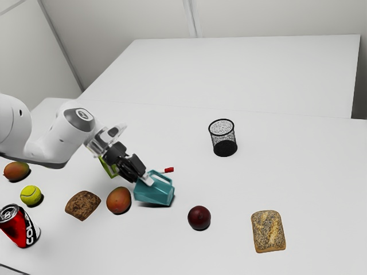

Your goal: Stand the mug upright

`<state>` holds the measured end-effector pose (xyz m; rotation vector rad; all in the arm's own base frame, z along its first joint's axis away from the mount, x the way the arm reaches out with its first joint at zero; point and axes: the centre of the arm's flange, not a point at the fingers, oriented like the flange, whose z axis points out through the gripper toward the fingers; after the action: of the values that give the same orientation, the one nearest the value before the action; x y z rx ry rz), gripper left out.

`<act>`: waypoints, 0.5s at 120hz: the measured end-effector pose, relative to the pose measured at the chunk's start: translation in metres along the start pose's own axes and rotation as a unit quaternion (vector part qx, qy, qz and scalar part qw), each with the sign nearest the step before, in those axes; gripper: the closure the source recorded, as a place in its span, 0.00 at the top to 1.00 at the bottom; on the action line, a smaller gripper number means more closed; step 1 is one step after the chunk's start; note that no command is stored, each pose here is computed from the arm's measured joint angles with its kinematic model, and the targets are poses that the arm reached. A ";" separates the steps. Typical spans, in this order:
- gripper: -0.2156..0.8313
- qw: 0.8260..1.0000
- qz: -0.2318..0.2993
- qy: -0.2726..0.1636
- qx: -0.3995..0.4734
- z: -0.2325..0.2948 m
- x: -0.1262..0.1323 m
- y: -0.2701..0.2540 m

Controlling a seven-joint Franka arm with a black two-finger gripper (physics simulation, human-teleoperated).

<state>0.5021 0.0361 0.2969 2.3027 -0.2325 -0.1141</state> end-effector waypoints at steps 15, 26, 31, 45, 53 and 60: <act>0.21 1.000 0.005 -0.003 -0.004 0.000 0.000 0.004; 0.15 1.000 0.013 -0.004 -0.003 0.000 0.001 0.010; 0.13 1.000 0.016 -0.005 -0.002 0.000 0.002 0.013; 0.09 1.000 0.023 -0.008 0.000 0.002 0.004 0.018; 0.08 1.000 0.025 -0.007 0.001 0.002 0.004 0.020; 0.07 0.999 0.031 -0.007 0.005 0.000 0.005 0.026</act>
<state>0.5040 0.0177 0.3157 2.3027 -0.3114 -0.0971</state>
